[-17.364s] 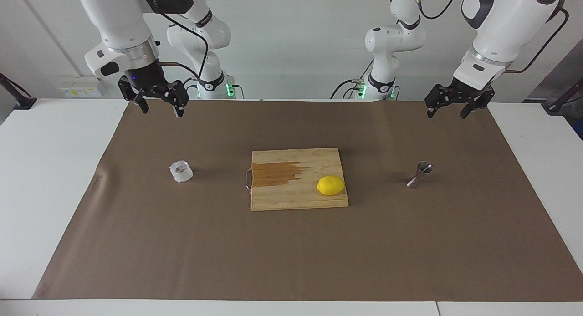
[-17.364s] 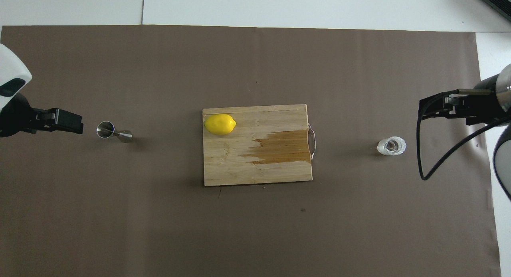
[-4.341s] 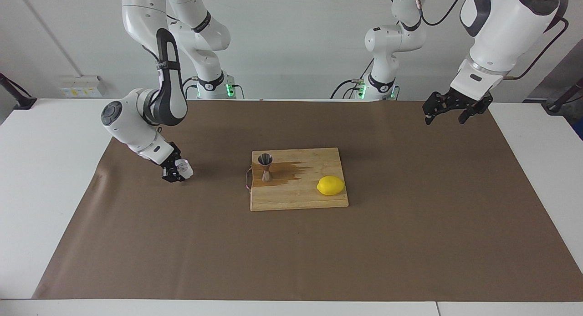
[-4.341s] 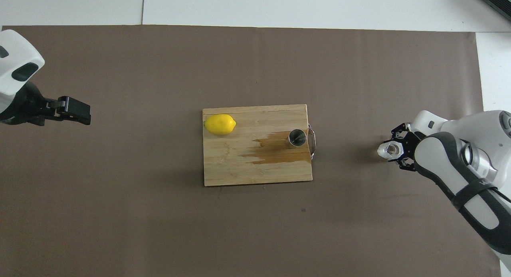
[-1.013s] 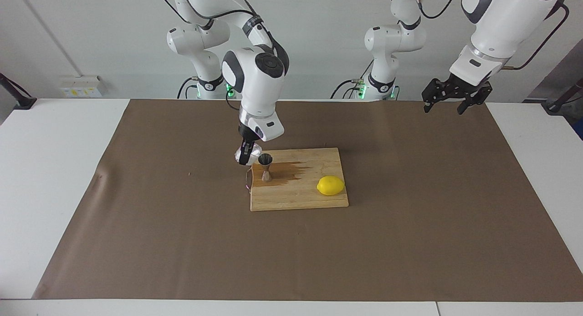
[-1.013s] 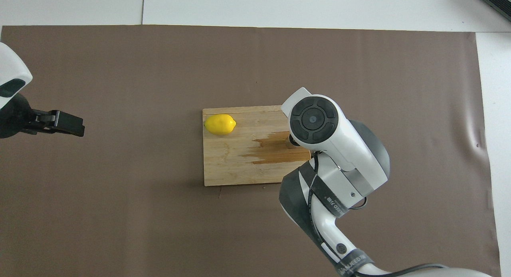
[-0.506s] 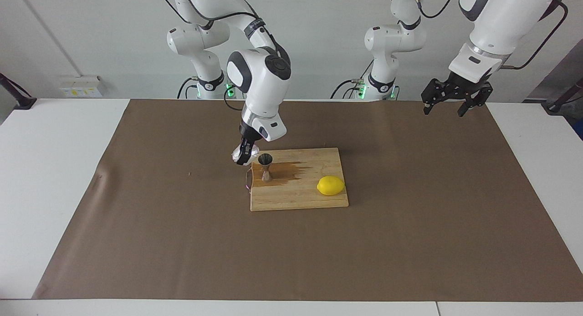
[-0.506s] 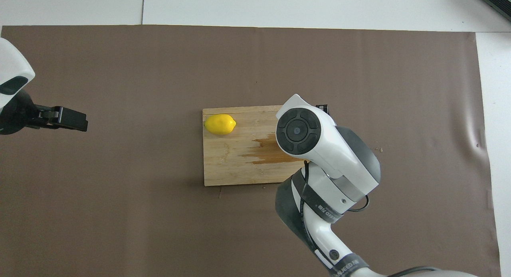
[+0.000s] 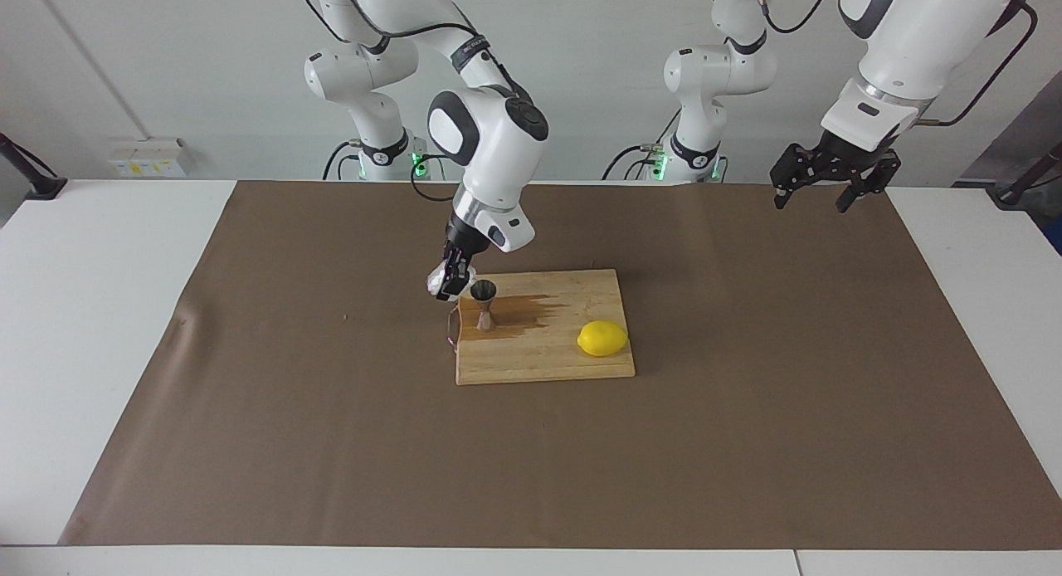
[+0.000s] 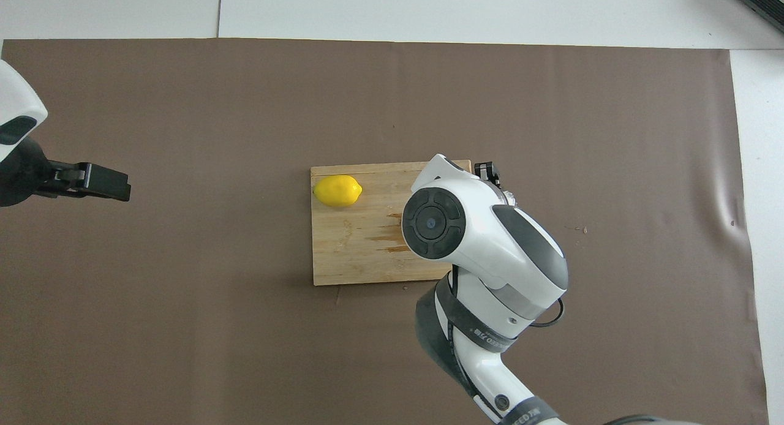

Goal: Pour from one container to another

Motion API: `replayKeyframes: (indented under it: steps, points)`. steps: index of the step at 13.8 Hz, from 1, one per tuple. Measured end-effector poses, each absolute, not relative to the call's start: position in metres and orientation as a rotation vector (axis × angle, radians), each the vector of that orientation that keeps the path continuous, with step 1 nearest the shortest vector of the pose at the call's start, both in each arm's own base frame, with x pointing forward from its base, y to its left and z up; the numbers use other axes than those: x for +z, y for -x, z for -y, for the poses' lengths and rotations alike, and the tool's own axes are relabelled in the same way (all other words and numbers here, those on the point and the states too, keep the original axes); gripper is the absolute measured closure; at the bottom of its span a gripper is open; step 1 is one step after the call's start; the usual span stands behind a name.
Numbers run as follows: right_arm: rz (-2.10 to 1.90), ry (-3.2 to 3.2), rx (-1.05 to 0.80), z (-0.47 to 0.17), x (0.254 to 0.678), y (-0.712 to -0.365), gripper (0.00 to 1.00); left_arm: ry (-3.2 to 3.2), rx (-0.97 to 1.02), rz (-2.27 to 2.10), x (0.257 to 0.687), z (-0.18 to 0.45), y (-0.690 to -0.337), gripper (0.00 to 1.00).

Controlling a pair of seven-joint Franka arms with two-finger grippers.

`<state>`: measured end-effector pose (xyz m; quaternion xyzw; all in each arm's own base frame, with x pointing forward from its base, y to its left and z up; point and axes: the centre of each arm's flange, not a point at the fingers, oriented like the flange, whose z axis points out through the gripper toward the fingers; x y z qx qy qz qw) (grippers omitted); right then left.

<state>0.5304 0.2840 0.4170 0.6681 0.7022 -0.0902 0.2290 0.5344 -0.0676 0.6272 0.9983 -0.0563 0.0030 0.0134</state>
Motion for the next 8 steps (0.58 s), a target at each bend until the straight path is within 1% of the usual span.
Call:
replayKeyframes:
  steps: [4, 8]
  points:
    - [-1.932, -1.793, -0.250, -0.283, 0.414, -0.528, 0.49, -3.110, 0.009, 0.175, 0.627, 0.068, -0.534, 0.00]
    - [-1.911, -1.761, -0.243, -0.291, 0.412, -0.518, 0.49, -3.110, 0.010, 0.175, 0.627, 0.068, -0.534, 0.00]
